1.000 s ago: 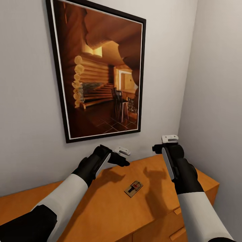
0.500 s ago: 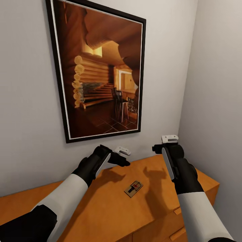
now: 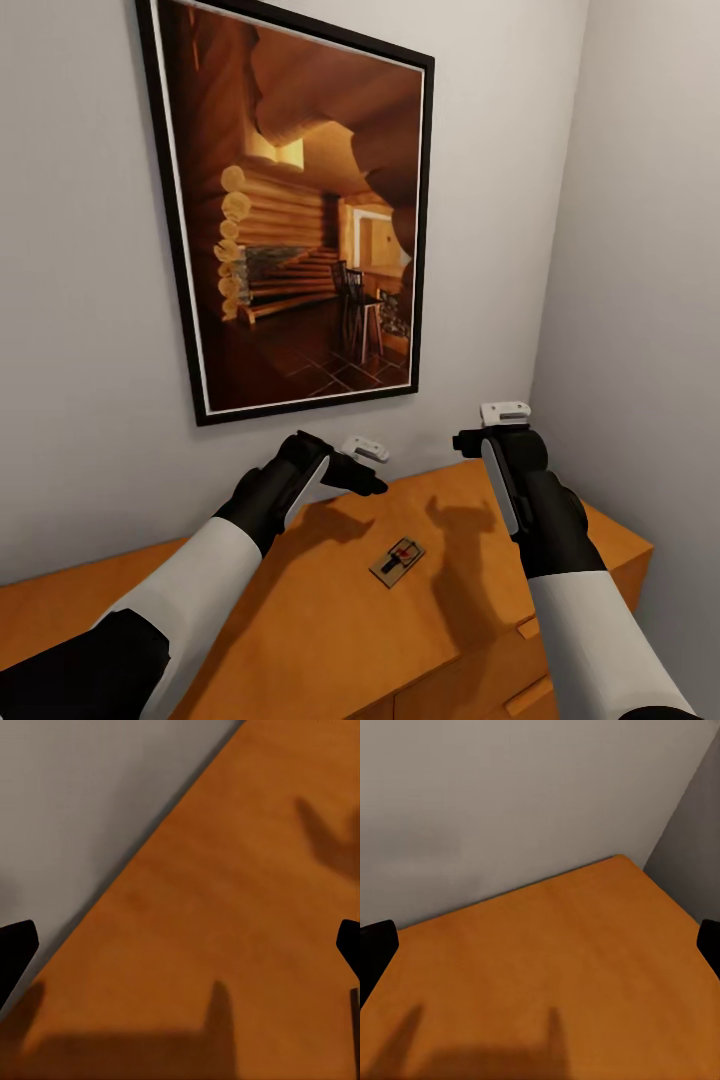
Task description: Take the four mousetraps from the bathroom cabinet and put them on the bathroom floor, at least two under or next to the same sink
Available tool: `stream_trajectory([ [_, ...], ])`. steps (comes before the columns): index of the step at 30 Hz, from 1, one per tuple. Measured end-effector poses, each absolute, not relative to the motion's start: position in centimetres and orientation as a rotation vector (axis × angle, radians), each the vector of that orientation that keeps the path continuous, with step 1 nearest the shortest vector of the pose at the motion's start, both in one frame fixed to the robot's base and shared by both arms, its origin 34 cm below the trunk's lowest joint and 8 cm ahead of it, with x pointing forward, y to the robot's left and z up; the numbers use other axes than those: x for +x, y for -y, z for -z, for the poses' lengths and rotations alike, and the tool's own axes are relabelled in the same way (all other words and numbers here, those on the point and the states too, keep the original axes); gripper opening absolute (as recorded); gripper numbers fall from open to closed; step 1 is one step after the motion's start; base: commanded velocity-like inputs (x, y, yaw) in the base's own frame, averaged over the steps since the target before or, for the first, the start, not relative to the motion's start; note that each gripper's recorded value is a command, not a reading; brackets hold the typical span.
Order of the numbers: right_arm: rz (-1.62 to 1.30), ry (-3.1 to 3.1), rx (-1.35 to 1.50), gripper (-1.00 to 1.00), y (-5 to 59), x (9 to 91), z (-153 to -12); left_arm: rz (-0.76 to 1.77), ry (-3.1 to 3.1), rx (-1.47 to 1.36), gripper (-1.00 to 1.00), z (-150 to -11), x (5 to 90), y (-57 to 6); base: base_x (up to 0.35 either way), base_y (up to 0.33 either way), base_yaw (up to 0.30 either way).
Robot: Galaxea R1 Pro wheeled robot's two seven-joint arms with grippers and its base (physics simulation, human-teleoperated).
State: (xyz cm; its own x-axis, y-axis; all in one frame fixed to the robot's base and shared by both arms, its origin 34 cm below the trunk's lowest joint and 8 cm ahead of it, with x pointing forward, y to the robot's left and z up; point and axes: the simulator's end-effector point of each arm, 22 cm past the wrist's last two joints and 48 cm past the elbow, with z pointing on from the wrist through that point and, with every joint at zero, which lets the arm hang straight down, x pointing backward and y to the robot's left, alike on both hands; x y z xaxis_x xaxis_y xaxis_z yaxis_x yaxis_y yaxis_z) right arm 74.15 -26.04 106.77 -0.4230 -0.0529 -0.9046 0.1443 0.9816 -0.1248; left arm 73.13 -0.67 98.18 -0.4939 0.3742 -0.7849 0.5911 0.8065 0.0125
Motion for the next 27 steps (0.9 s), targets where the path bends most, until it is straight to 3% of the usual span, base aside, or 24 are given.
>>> stream_trajectory([
  [12,0.218,-1.996,0.065,1.00,26.03,74.15,-106.76,0.328,-2.145,0.709,1.00,-98.18,73.13,0.68,-0.038,-0.140,0.000],
  [27,0.218,-1.996,0.065,1.00,26.03,74.15,-106.77,0.326,-2.145,0.709,1.00,-98.19,73.14,0.67,-0.005,-0.024,0.000],
])
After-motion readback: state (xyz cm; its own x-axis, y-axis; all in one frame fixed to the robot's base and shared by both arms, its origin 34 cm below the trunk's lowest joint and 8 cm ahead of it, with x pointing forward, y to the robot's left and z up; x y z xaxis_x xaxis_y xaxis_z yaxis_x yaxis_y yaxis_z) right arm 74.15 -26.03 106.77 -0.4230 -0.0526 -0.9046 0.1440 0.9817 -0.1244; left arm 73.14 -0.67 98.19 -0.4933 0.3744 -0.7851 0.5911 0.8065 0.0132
